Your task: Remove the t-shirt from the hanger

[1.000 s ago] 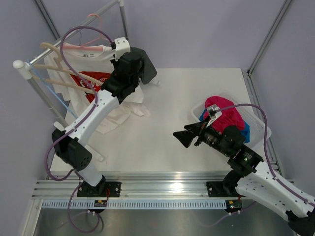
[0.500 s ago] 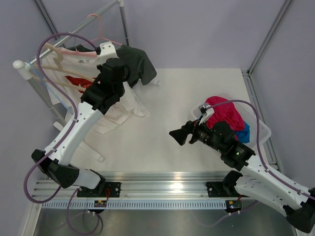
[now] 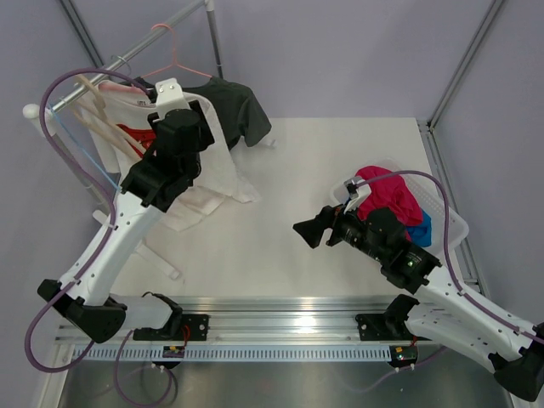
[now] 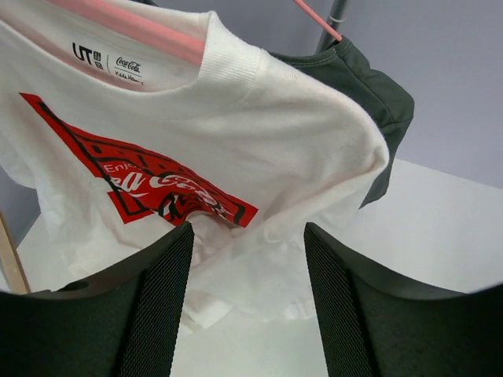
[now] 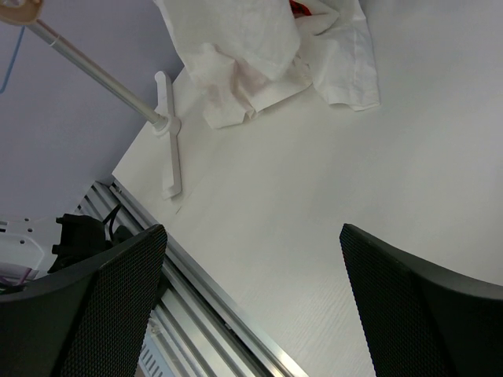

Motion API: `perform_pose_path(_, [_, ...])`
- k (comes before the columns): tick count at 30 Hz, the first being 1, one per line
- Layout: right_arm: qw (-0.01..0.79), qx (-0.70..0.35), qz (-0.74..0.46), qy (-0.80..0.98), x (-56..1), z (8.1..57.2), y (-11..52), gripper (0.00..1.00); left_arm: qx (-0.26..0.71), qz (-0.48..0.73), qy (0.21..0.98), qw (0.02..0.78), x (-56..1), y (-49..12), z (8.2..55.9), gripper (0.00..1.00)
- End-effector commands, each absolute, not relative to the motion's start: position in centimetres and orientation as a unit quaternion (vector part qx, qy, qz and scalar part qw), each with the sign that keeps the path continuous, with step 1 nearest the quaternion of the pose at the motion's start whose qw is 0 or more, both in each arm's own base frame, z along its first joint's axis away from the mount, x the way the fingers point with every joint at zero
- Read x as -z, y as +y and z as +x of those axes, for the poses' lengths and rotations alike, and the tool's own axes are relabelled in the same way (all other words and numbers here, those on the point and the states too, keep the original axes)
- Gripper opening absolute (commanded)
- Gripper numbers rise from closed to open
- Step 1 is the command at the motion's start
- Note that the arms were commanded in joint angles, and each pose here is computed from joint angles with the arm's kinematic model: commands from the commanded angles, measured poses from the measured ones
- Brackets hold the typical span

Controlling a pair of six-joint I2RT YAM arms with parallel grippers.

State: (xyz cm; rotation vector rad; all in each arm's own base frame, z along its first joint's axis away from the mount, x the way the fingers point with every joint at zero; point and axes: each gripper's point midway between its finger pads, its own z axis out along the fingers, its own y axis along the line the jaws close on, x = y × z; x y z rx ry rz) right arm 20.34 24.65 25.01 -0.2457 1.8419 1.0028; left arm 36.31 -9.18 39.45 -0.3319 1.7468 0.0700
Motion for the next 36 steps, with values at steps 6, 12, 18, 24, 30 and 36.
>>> perform_pose_path(6, [0.506,-0.410,-0.111,0.751,-27.2,20.5,24.7,1.00,0.046,-0.176,0.725,0.664,-44.6,-9.9,35.8,0.87])
perform_pose_path(12, [0.509,-0.398,-0.107,0.756,-26.9,20.7,24.4,1.00,0.028,-0.243,0.700,0.671,-45.4,-8.8,36.8,0.97])
perform_pose_path(18, [0.506,-0.394,-0.109,0.759,-26.5,21.0,24.6,1.00,0.017,-0.308,0.658,0.687,-48.0,-7.6,37.5,0.99])
perform_pose_path(24, [0.505,-0.390,-0.112,0.762,-26.5,21.0,24.6,0.99,0.010,-0.340,0.629,0.699,-50.4,-7.9,39.5,0.99])
perform_pose_path(30, [0.504,-0.391,-0.113,0.762,-26.6,20.9,24.6,0.99,-0.026,-0.362,0.620,0.696,-49.6,-8.3,41.7,0.99])
perform_pose_path(36, [0.501,-0.399,-0.117,0.759,-26.8,20.6,24.7,1.00,-0.071,-0.373,0.614,0.692,-48.3,-8.5,43.6,0.96])
